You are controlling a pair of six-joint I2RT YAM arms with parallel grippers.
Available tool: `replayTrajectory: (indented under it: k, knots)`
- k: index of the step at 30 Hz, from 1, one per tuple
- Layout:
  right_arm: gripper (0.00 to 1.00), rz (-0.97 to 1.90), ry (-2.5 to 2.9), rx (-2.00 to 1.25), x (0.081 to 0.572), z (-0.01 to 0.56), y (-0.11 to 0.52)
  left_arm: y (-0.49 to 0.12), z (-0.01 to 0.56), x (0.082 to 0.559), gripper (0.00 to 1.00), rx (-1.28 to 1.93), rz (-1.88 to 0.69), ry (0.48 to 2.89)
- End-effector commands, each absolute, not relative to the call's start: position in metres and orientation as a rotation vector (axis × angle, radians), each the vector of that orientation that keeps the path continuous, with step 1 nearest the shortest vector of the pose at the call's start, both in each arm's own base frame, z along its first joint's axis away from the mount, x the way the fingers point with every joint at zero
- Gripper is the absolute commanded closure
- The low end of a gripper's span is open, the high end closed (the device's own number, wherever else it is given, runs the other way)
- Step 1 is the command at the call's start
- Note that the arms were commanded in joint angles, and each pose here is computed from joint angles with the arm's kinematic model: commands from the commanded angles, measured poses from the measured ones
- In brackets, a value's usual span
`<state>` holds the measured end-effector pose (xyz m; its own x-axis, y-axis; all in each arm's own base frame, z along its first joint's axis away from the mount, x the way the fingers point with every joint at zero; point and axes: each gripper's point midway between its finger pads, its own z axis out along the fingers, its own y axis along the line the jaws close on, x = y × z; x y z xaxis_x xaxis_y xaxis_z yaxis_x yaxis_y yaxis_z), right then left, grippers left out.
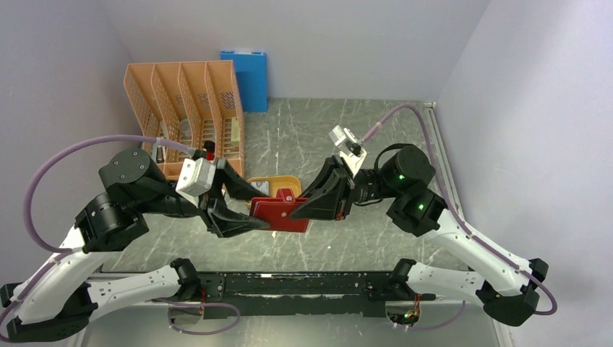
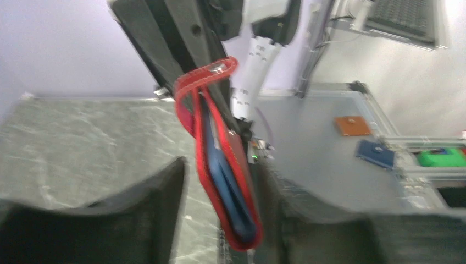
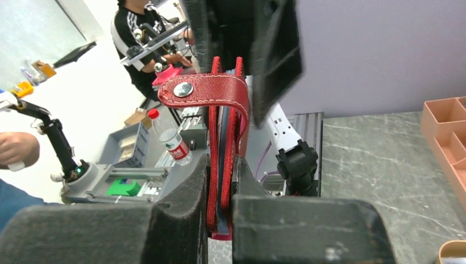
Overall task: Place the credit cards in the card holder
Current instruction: Close the card holder.
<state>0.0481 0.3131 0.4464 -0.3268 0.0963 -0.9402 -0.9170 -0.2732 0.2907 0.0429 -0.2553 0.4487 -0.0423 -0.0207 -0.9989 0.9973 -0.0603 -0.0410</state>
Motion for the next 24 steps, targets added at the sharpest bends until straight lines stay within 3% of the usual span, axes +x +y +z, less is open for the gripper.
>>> replayTrajectory:
  k: [1,3,6,11,24]
  knots:
    - [1.00,1.733,1.109,-0.990,0.049,0.468,0.304,-0.259,0.469,0.069,0.32,1.046,-1.228,1.173]
    - [1.00,1.728,1.087,-0.884,0.056,0.477,0.300,-0.254,0.472,0.081,0.13,0.915,-1.217,1.177]
    - [1.00,1.711,1.052,-0.659,0.074,0.492,0.287,-0.244,0.469,0.096,0.03,0.716,-1.224,1.167]
    - [1.00,1.741,0.994,-0.457,0.089,0.505,0.274,-0.236,0.472,0.099,0.03,0.509,-1.353,1.063]
    - [1.00,1.793,1.032,-0.171,0.123,0.496,0.271,-0.266,0.488,0.100,0.03,0.396,-1.643,0.911]
